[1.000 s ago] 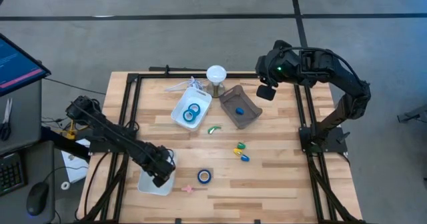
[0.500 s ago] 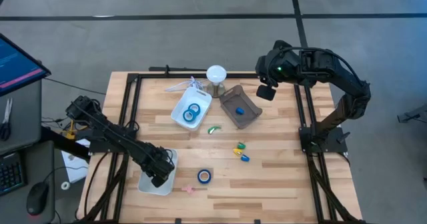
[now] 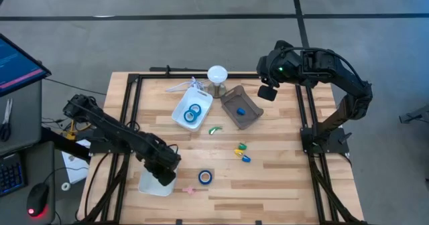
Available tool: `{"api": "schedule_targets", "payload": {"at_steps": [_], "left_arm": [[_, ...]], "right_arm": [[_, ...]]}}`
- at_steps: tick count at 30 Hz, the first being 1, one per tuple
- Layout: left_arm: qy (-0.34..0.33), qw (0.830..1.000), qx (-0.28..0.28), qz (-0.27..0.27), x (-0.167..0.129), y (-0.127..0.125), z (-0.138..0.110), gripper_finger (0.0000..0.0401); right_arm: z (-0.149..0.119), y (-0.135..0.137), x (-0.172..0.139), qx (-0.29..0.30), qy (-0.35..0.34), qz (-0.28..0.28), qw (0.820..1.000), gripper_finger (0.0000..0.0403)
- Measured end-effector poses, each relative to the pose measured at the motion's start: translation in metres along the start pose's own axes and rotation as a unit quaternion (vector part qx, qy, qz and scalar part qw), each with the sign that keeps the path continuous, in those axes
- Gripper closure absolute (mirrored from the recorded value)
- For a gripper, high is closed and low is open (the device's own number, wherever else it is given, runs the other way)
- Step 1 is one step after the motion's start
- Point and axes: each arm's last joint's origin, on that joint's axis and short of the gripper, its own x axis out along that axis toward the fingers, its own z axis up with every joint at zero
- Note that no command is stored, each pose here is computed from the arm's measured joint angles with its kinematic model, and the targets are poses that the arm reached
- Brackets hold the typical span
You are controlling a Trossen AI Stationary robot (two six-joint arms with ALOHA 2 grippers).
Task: Pick and place Stapler, Stapler remover, tape
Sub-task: Put the pink staple remover into the bottom white bin
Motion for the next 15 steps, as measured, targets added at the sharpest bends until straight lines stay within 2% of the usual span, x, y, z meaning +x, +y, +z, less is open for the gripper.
{"api": "schedule_targets", "payload": {"at_steps": [4,9,12,15], "left_arm": [[-0.026,0.997,0.020,-0.064,-0.033,-0.014,-0.006,0.0353],[-0.134,0.983,0.033,-0.116,-0.072,-0.035,-0.011,0.0396],[-0.215,0.968,0.054,-0.113,-0.084,-0.049,-0.010,0.0399],[-0.272,0.953,0.108,-0.077,-0.082,-0.063,-0.007,0.0400]], "right_arm": [[0.000,0.000,0.000,0.000,0.000,0.000,1.000,0.0295],[0.000,0.000,0.000,0.000,0.000,0.000,1.000,0.0295],[0.000,0.000,0.000,0.000,0.000,0.000,1.000,0.0295],[0.000,0.000,0.000,-0.001,0.001,0.000,1.000,0.0295]]}}
